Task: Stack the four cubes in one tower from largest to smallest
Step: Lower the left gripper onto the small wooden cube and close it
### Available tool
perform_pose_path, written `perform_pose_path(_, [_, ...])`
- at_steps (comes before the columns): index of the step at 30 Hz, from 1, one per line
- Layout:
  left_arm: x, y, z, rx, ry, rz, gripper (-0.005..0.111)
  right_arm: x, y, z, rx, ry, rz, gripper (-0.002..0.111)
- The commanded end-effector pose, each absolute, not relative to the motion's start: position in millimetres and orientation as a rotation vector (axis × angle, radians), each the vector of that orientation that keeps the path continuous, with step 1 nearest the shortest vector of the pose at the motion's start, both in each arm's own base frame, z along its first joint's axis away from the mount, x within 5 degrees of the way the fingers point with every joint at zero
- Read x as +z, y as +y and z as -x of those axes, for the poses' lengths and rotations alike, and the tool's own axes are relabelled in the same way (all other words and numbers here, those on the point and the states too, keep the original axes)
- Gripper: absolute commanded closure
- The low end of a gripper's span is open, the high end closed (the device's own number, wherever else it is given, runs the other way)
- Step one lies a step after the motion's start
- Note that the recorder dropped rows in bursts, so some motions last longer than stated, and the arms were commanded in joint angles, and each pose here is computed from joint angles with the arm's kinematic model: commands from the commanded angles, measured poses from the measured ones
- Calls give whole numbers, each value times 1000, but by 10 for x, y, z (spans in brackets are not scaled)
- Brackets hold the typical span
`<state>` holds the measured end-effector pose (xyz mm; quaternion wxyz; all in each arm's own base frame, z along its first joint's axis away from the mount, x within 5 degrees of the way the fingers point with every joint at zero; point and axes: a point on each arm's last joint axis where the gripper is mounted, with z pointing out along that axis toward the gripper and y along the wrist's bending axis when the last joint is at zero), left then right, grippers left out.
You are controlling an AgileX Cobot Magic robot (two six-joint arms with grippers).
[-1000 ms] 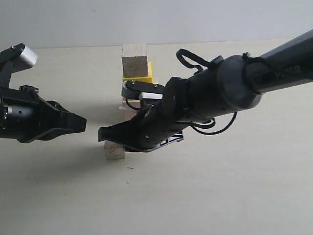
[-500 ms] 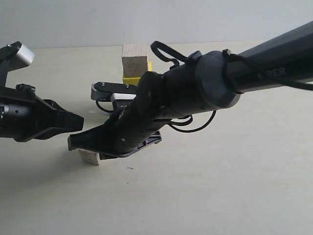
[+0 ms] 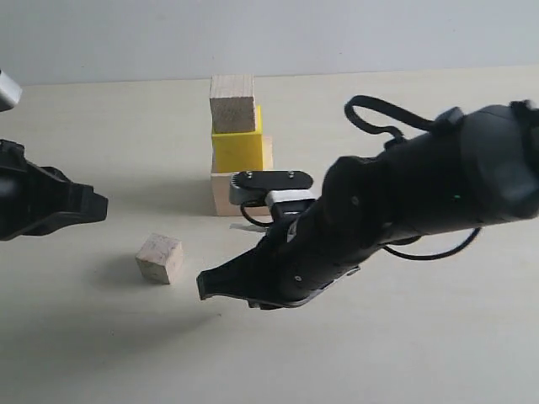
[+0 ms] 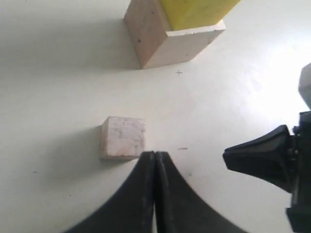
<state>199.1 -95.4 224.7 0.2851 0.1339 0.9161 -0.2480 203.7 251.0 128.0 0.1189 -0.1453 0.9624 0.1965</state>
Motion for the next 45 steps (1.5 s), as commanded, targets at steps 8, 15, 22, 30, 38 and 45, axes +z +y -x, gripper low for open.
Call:
perform_pose_path(8, [2017,-1107,-2248,-745,2605,-458,107,2265,2183,-1808,767,2475,429,108])
perform_pose_path(15, [1948,-1317,-2423,-733,2669,-572,92,2747,1983,-1620,837,2316,479,108])
perform_pose_path(22, [1978,-1458,-2413,-741,2723,-571,44,2989,1800,-1466,844,2260,491,108])
perform_pose_path(30, [1895,-1350,-2444,-515,2760,-645,45,3171,1636,-1350,851,2204,462,108])
perform_pose_path(38, [1744,-1380,-2505,-517,2781,-645,25,3209,1596,-1309,858,2199,463,108])
perform_pose_path(45, [1746,-1412,-2515,-575,2784,-567,19,3188,1589,-1296,852,2229,465,108])
